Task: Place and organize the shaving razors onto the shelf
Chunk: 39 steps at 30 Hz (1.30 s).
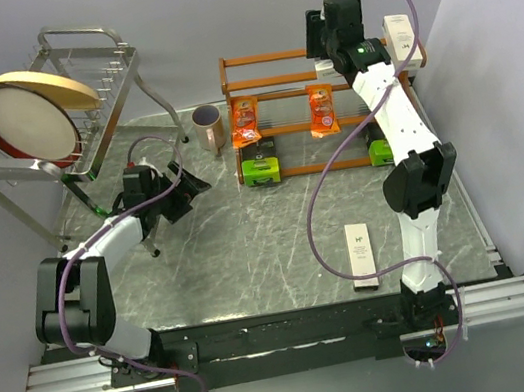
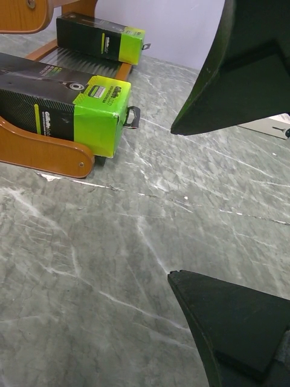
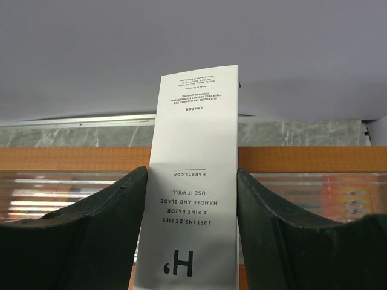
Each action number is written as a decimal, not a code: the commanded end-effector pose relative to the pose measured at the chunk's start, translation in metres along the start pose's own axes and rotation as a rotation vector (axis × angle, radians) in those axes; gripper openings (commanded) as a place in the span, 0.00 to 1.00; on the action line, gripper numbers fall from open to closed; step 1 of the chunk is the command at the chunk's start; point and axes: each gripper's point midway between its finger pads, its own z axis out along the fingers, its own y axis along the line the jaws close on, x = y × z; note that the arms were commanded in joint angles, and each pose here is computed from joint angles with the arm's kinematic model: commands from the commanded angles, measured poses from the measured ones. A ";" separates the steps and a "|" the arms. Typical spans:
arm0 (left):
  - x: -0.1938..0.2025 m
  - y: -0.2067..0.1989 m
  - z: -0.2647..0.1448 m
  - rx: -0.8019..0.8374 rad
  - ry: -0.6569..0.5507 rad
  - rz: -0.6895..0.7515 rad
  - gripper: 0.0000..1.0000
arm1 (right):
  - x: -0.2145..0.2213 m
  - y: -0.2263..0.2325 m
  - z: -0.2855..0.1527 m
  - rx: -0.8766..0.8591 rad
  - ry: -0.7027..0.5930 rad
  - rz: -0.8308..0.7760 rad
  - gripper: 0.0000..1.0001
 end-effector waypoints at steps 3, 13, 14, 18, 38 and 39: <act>-0.013 -0.016 -0.001 0.053 -0.041 0.010 1.00 | 0.000 -0.006 -0.009 0.030 0.006 0.025 0.63; -0.017 -0.019 0.001 0.058 -0.046 0.012 1.00 | 0.006 -0.007 -0.015 0.034 0.025 0.021 0.66; -0.016 -0.019 0.001 0.059 -0.045 0.012 1.00 | 0.006 -0.008 -0.015 0.033 0.025 0.022 0.67; -0.013 -0.017 0.000 0.059 -0.042 0.009 0.99 | 0.009 -0.003 -0.016 0.022 0.033 0.019 0.73; -0.016 -0.020 0.001 0.067 -0.047 0.010 1.00 | -0.022 0.009 -0.025 0.037 -0.060 -0.030 0.88; -0.016 -0.020 0.000 0.066 -0.047 0.012 0.99 | -0.024 0.010 -0.026 0.023 -0.064 -0.045 0.87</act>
